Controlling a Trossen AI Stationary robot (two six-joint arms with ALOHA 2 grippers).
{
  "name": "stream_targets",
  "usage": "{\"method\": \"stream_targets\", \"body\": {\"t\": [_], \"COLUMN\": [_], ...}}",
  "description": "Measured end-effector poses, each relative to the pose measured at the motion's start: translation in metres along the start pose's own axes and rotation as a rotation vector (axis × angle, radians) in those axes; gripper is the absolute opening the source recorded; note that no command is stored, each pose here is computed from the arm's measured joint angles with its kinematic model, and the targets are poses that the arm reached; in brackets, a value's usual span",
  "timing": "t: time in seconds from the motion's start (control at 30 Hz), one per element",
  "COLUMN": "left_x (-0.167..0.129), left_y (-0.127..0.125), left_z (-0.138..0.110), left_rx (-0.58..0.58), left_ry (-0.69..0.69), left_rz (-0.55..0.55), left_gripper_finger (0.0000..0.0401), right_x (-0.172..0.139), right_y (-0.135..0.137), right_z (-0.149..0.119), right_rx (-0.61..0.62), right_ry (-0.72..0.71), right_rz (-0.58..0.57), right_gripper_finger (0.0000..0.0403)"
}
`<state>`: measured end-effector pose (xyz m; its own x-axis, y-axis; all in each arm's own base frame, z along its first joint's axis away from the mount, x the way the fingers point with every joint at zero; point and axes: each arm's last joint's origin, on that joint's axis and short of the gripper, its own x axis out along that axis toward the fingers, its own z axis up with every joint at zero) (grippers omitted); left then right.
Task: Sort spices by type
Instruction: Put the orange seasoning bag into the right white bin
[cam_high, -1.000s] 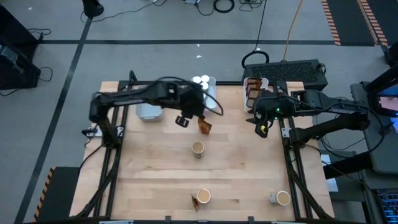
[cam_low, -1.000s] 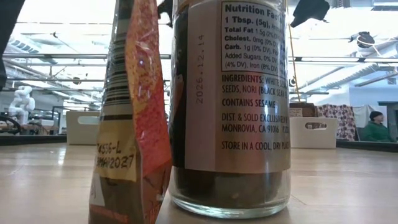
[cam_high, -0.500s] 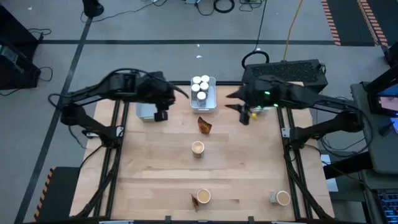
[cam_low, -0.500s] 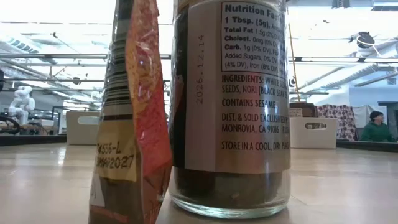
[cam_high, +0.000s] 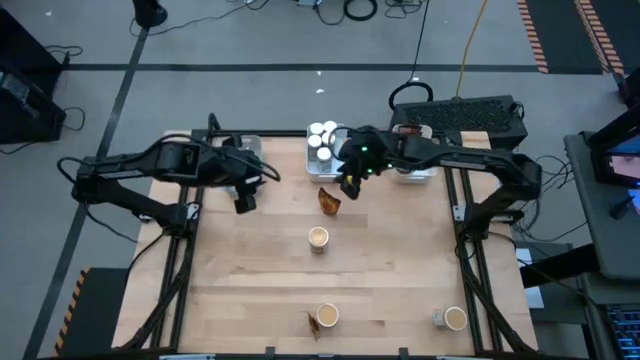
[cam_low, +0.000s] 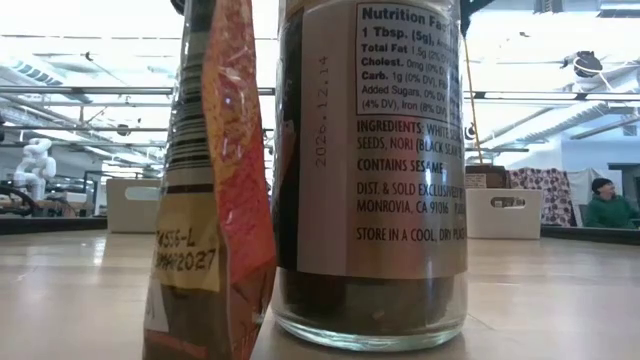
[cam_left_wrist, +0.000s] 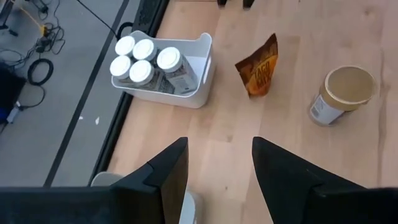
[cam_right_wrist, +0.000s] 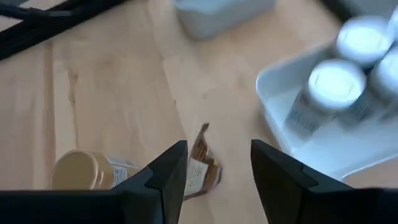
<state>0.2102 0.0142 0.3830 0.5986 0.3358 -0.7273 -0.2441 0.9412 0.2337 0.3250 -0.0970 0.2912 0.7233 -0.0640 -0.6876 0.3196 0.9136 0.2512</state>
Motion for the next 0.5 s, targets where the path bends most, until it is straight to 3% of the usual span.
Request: {"method": "stream_targets", "body": {"t": [0.33, 0.5], "left_x": [0.02, 0.02], "left_y": [-0.009, -0.01], "left_z": [-0.009, -0.007], "left_rx": [0.019, 0.017], "left_ry": [0.023, 0.003], "left_rz": [-0.008, -0.008], "left_gripper_finger": [0.0183, 0.0183], "right_x": [0.046, 0.065], "right_y": [0.01, 0.015], "right_z": [-0.016, -0.025], "right_rx": [0.189, 0.189], "right_ry": [0.135, 0.16], "right_rz": [0.074, -0.031], "right_gripper_finger": [0.016, 0.016]}}
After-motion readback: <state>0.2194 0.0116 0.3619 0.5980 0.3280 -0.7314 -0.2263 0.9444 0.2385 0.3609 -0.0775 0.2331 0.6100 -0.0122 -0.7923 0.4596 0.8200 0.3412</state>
